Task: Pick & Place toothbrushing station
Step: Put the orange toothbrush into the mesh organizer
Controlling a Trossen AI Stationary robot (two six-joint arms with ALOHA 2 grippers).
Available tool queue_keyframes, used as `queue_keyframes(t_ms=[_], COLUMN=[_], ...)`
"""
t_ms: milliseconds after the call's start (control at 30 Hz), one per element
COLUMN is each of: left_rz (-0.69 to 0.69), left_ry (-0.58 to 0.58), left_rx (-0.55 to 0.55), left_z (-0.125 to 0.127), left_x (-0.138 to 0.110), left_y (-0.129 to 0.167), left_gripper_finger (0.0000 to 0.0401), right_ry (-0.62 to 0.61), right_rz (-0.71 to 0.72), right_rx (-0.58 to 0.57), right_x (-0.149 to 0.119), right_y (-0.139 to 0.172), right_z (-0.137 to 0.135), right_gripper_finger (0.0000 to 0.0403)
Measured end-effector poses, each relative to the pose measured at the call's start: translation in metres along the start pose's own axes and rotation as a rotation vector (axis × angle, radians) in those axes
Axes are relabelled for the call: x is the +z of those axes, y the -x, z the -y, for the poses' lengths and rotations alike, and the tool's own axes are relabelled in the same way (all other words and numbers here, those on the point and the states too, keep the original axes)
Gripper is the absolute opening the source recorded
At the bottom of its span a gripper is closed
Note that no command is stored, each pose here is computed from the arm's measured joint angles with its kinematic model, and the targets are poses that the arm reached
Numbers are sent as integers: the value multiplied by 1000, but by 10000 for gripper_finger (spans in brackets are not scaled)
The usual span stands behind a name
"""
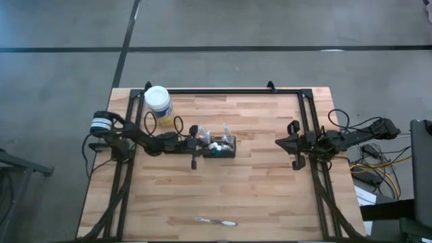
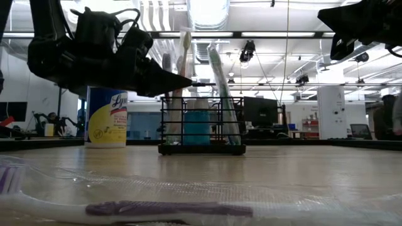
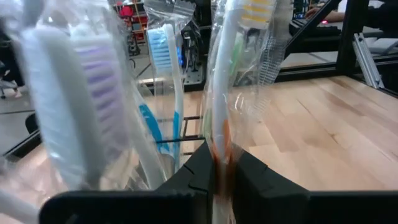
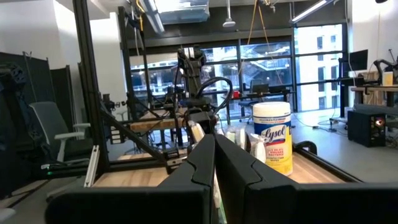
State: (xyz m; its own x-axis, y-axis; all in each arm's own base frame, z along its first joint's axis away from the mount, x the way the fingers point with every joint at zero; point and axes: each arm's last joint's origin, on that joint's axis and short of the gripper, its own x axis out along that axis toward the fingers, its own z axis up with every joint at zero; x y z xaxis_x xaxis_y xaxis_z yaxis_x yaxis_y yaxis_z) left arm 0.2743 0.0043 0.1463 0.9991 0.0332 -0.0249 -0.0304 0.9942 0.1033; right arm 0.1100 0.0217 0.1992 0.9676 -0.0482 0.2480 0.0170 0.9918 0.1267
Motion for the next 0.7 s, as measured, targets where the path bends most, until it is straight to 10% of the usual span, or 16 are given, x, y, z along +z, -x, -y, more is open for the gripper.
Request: queue_keyframes(t_ms=[700], left_rz=[13], left_ry=[23], left_rx=[-45], left_z=[0], left_x=[12], left_y=[6], left_gripper_finger=[169], right_ry=[-5], right_rz=[-1], right_rx=[3], right_x=[0], right_y=[0], right_z=[0], right_gripper_finger=[11])
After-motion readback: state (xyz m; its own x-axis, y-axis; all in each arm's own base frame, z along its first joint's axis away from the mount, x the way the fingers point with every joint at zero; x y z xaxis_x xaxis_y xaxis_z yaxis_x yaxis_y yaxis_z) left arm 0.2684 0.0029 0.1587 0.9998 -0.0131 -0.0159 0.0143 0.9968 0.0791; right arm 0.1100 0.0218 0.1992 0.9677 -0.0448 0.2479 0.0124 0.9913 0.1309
